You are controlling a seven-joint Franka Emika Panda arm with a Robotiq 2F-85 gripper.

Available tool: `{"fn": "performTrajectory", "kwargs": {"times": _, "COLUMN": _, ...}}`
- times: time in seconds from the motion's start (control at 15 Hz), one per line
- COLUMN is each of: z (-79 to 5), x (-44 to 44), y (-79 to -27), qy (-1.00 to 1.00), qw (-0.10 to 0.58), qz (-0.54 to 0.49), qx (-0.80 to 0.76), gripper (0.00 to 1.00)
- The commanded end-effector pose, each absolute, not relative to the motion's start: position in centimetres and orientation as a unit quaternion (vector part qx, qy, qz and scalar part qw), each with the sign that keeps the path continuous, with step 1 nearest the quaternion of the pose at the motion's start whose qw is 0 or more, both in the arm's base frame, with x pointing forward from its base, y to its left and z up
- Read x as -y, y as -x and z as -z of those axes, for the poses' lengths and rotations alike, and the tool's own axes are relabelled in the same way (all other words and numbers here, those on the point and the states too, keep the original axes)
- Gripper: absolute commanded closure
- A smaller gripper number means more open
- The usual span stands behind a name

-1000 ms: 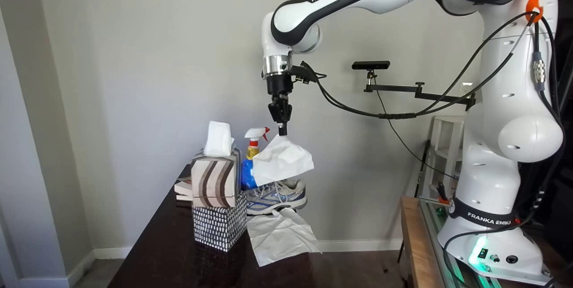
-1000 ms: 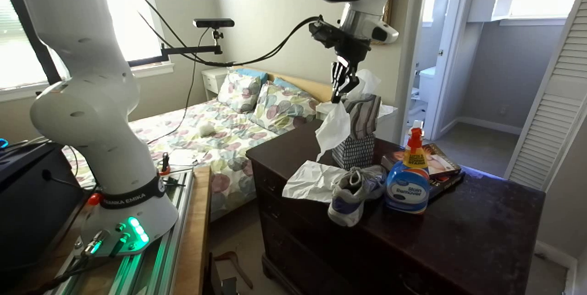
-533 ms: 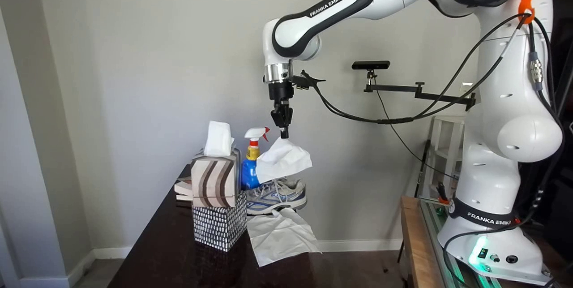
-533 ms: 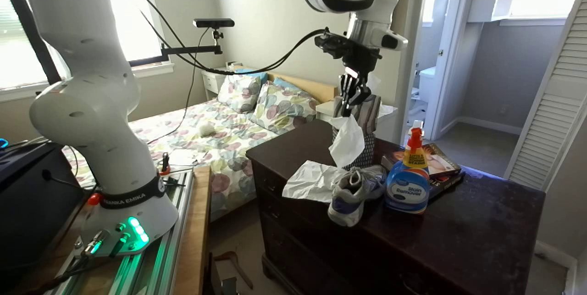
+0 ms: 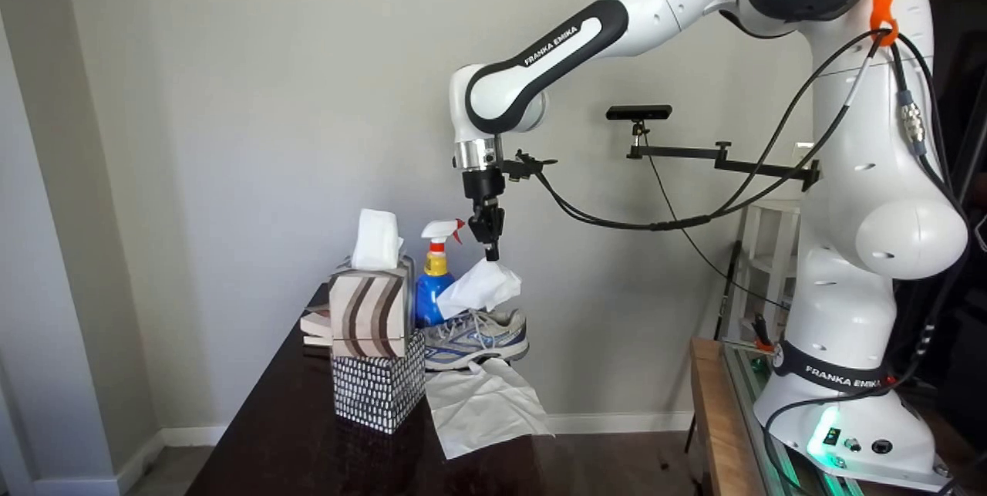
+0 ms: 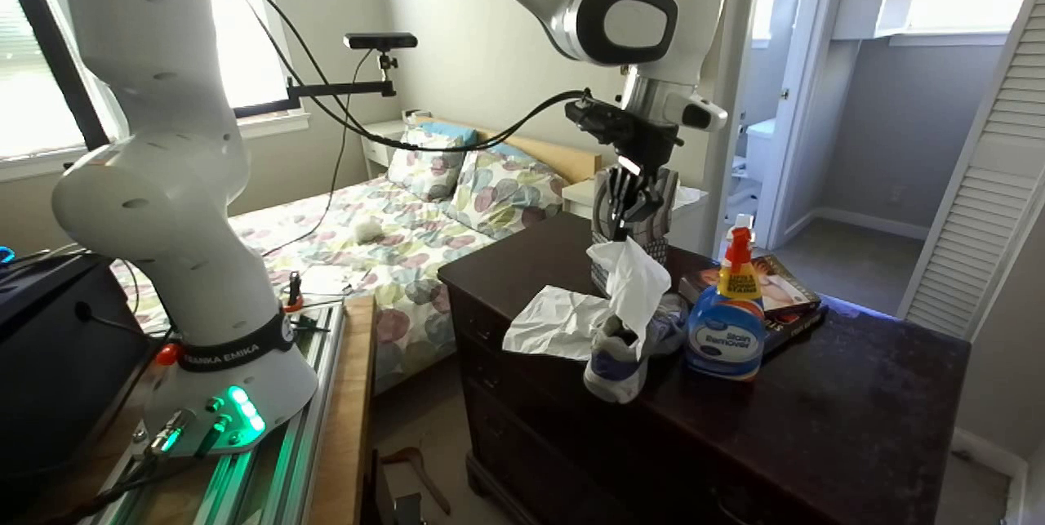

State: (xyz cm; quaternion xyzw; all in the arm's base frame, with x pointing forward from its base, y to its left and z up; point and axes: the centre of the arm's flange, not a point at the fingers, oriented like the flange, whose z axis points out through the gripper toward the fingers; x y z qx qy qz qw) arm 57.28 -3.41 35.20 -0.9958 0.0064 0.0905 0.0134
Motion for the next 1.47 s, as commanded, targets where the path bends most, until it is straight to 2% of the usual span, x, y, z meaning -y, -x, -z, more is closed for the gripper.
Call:
{"fn": "performTrajectory", "kwargs": {"times": 0.0, "z": -33.0, "x": 3.8, "y": -56.6, "qy": 0.995, "qw": -0.006, "qz": -0.101, "qx": 0.011, "gripper": 1.00}}
{"fn": "performTrajectory", "kwargs": {"times": 0.73, "z": -27.5, "x": 4.1, "y": -55.8, "qy": 0.997, "qw": -0.031, "qz": -0.065, "qx": 0.020, "gripper": 1.00}}
{"fn": "performTrajectory", "kwargs": {"times": 1.4, "z": -23.1, "x": 6.2, "y": -54.2, "qy": 0.988, "qw": -0.095, "qz": -0.110, "qx": 0.052, "gripper": 1.00}}
